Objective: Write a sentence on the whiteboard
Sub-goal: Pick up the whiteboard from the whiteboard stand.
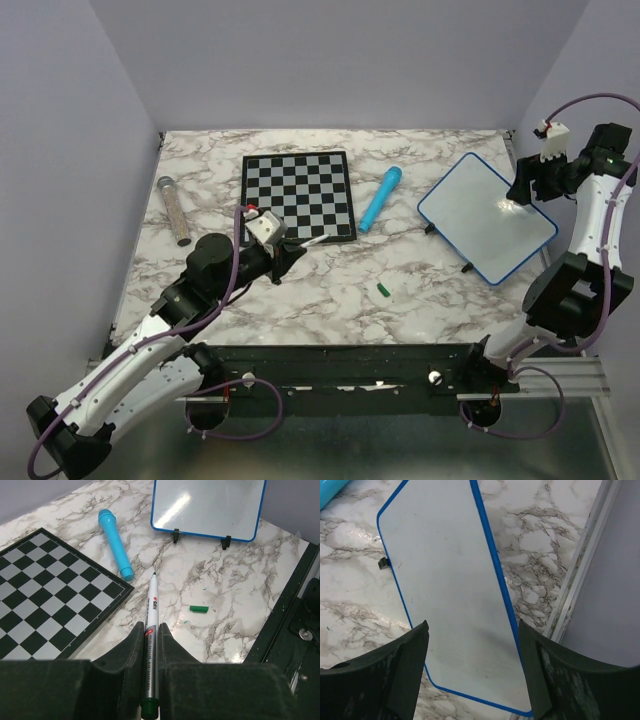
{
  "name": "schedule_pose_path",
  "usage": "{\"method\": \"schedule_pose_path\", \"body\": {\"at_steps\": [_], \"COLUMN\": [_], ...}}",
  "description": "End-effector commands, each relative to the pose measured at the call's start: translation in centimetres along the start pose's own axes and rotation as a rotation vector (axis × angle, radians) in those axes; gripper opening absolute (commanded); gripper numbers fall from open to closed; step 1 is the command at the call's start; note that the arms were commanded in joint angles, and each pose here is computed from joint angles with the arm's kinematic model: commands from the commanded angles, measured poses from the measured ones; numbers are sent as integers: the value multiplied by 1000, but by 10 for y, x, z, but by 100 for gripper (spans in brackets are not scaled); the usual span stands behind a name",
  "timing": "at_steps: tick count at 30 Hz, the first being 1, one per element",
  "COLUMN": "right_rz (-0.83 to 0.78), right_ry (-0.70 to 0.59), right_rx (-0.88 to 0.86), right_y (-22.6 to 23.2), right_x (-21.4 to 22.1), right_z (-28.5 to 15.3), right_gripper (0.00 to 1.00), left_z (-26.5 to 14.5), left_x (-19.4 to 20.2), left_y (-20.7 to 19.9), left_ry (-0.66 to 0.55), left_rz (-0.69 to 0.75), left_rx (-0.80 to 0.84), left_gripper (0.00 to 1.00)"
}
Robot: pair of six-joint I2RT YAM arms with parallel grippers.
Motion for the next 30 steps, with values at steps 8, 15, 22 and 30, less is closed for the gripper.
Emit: {"method": "schedule_pose_path", "body": {"at_steps": [8, 15, 22, 30], "right_rz": [71, 58, 72, 53], "right_ry": [108, 126, 135, 85], "right_rx": [-143, -323, -399, -438], "right_y": [-39, -32, -24, -20], "right_x": [3, 15, 28, 21], "right_z": [49, 69, 79, 77], "right_gripper": [79, 68, 56, 5], "left_z": [7, 9, 12, 13], "left_x": [12, 16, 18, 21], "left_y": [13, 20, 24, 26], "left_ry": [49, 59, 69, 75], "left_rz": [-35, -50, -64, -73], "left_rx": [35, 14, 11, 7], "left_gripper": [0, 0, 0, 0]}}
Point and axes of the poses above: each gripper's point midway between its finger pads, its own z axis out along the fingers, its own y axis along the line the jaws close on, x = y × z, the point moved 6 cm from there along -z, back along the fingers
